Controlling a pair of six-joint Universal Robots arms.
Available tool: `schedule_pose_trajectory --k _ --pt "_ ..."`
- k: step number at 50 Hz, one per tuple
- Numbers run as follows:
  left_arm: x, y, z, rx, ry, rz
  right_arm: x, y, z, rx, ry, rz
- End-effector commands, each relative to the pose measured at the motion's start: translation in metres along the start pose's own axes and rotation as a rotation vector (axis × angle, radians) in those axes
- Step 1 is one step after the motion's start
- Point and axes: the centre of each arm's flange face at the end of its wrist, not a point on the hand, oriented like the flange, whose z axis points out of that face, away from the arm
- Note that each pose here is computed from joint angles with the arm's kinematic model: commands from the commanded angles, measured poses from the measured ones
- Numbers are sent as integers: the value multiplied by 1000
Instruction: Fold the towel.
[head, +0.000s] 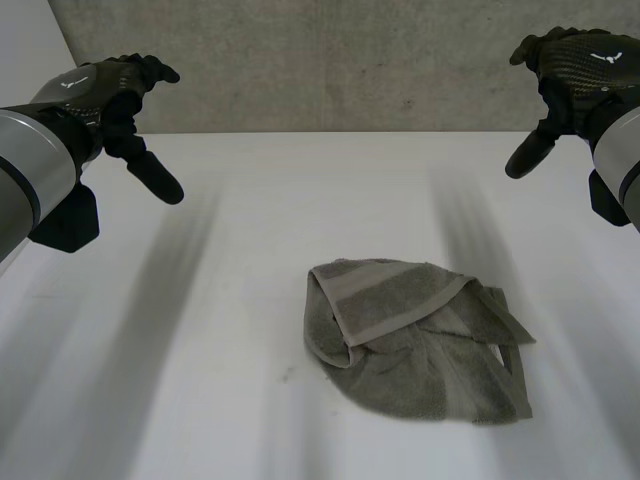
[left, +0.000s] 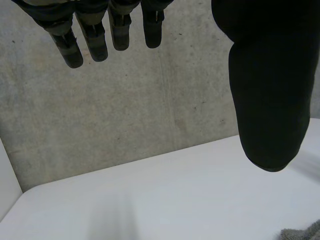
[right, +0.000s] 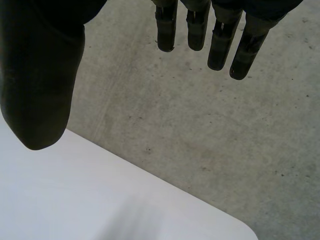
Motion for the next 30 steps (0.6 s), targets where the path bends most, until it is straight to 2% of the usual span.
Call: schedule_pose_trajectory --k 1,2,4,5,6,7,9,11,13,16,18,19,21,23,30 --pt "1 7 0 -20 11 3 -15 13 -1 -43 -119 -95" --pt "2 11 2 -29 14 3 -15 13 -1 -43 -119 -95" --pt "3 17 7 -40 16 4 -31 38 -5 -141 -265 -257" --pt "3 17 7 -40 16 4 -31 38 -5 -141 -266 -257" --pt "5 26 15 -56 22 7 -40 52 -9 -191 -339 -338" --pt "10 38 21 -81 36 11 -40 53 -9 -191 -340 -338" --pt "17 52 26 -110 58 19 -54 72 -16 -247 -425 -462" --pt "27 68 29 -146 88 28 -55 80 -15 -270 -423 -488" --pt "43 97 38 -199 148 42 -53 87 -12 -302 -399 -488" --pt "50 109 41 -220 185 45 -47 91 -11 -333 -332 -483" --pt "65 129 44 -251 270 49 -44 95 -12 -347 -304 -469" --pt "65 130 44 -252 270 49 -40 102 -12 -370 -279 -450" --pt "84 146 37 -292 380 62 -33 113 -13 -407 -255 -433" --pt "91 153 34 -307 425 73 -11 136 -18 -502 -214 -404" --pt "117 176 26 -296 546 184 4 163 -43 -535 -233 -347"
